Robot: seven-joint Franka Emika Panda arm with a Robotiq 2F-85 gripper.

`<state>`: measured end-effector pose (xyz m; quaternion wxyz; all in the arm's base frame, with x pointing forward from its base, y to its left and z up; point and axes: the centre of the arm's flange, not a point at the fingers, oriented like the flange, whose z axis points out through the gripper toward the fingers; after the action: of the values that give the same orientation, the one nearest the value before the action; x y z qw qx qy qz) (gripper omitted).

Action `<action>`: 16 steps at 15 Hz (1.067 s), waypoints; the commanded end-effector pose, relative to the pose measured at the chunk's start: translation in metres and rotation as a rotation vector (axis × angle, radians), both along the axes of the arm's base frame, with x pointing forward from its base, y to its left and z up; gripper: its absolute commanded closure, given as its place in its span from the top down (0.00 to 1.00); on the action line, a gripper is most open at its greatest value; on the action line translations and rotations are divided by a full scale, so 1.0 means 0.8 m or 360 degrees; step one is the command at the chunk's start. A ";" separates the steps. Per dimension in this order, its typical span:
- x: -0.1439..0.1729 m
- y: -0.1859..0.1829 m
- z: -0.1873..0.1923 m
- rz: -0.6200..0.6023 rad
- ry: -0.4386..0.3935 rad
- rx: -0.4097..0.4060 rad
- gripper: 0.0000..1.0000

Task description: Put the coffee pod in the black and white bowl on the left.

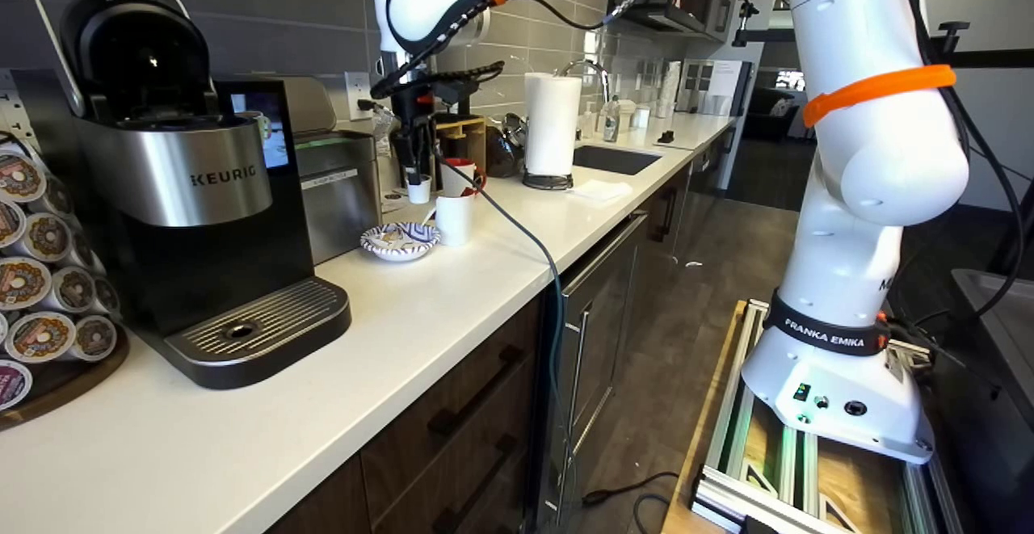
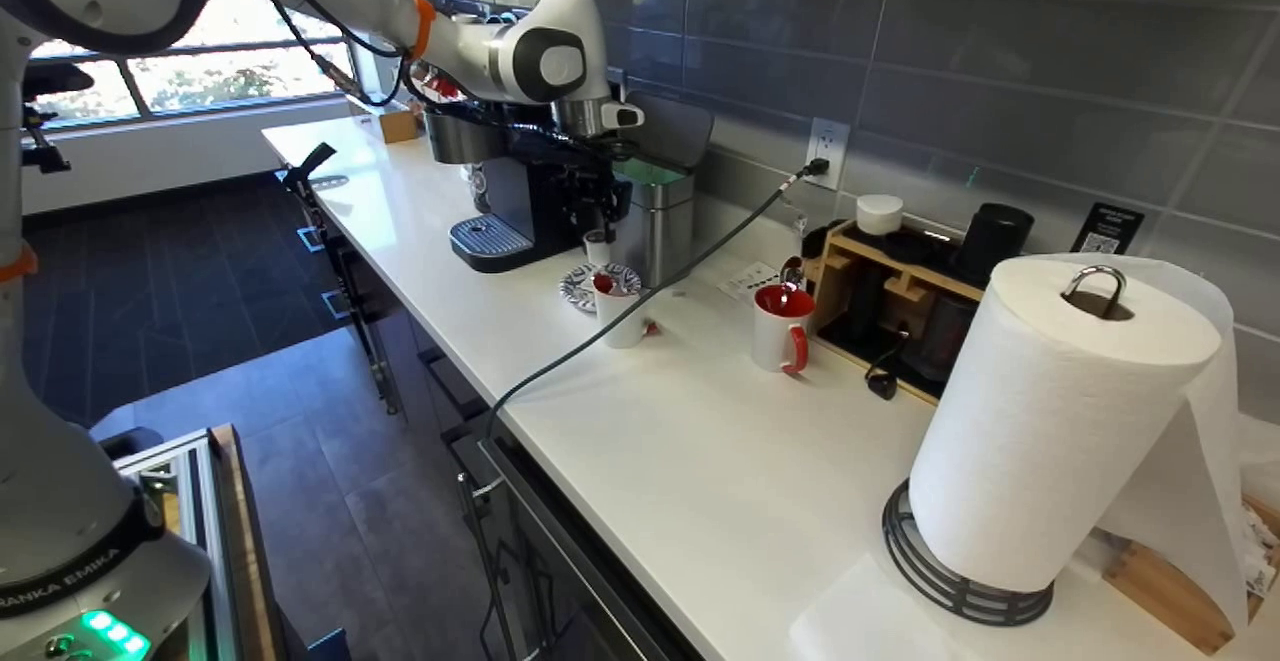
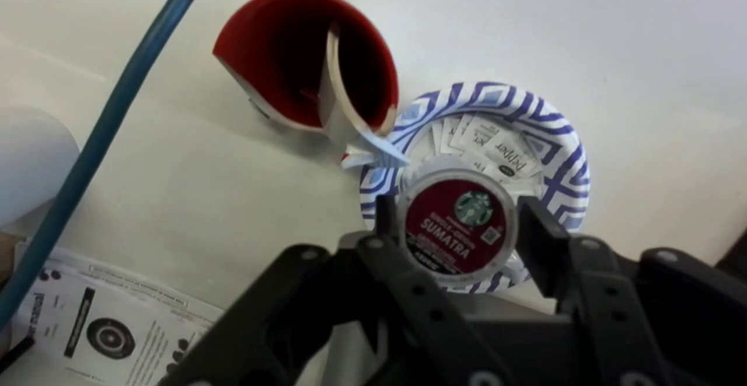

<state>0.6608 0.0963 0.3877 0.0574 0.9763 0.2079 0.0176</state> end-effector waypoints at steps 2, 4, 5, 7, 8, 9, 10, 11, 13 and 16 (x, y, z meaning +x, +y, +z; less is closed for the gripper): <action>0.002 -0.010 -0.012 0.0119 -0.0141 0.0084 0.28; 0.007 -0.011 -0.018 0.0160 -0.0190 0.0130 0.28; 0.009 -0.012 -0.021 0.0182 -0.0204 0.0160 0.28; 0.011 -0.010 -0.029 0.0206 -0.0188 0.0235 0.28; 0.011 -0.009 -0.033 0.0212 -0.0173 0.0268 0.28; 0.009 -0.007 -0.036 0.0210 -0.0155 0.0296 0.28; 0.006 -0.005 -0.039 0.0201 -0.0142 0.0323 0.28; 0.004 -0.004 -0.041 0.0195 -0.0131 0.0344 0.28; 0.002 -0.002 -0.046 0.0170 -0.0104 0.0375 0.28; -0.001 -0.002 -0.052 0.0109 -0.0059 0.0404 0.28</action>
<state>0.6677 0.0975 0.3535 -0.0427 0.9644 0.2491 0.0784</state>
